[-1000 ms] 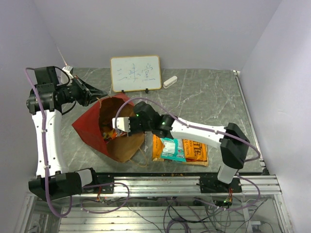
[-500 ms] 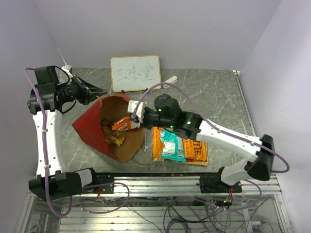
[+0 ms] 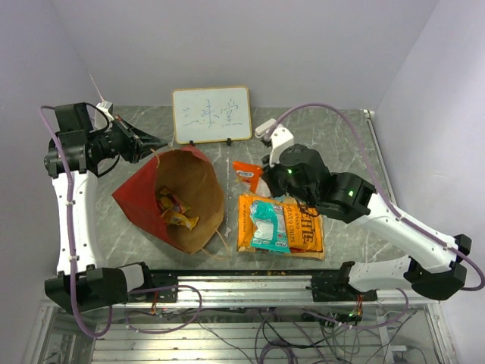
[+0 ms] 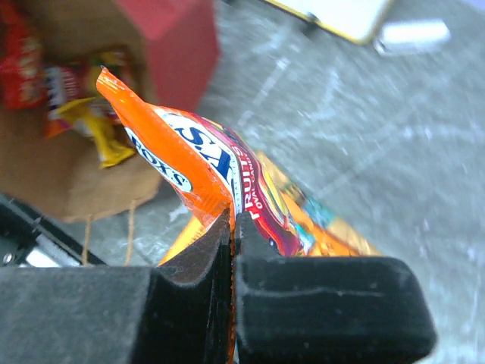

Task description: Take the snacks out of the paper bag

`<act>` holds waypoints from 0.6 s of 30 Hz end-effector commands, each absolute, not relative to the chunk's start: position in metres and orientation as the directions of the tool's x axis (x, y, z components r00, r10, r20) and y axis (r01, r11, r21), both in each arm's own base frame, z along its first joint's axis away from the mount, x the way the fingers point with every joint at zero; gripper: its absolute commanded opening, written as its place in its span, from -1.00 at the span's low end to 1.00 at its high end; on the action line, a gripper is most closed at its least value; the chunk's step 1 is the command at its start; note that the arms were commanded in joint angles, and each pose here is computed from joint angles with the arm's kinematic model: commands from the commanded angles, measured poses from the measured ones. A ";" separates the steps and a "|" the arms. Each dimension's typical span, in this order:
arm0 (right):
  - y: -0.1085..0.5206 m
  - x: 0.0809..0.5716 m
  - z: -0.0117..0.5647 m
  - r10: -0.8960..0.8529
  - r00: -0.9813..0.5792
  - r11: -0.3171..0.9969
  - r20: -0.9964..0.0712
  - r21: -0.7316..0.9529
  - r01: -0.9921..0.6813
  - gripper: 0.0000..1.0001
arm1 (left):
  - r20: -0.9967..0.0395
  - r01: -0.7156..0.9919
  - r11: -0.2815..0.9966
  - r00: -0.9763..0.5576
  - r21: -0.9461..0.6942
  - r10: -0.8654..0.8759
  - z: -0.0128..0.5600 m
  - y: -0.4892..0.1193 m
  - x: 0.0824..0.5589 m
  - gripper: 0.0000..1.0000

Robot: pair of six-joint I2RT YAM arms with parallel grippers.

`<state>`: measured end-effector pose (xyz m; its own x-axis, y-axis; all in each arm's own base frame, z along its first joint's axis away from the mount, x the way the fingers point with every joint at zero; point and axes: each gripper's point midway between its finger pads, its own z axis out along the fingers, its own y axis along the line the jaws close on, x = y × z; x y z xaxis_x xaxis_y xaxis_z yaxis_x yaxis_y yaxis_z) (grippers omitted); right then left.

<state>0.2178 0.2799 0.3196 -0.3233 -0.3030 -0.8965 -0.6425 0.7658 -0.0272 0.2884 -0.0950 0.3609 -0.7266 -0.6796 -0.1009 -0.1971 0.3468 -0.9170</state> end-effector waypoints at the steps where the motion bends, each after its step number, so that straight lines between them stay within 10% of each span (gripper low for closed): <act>1: 0.204 0.226 0.298 -0.147 -0.524 0.970 -0.839 -0.020 -0.241 -1.00 | -0.121 -0.173 0.346 -0.720 -0.922 -0.683 0.364 -0.090 0.297 -0.86; 18: 0.123 0.177 0.216 0.454 -0.695 0.885 -0.557 0.196 0.421 -1.00 | -0.122 -0.169 0.357 -0.738 -0.919 -0.664 0.362 -0.091 0.294 -0.86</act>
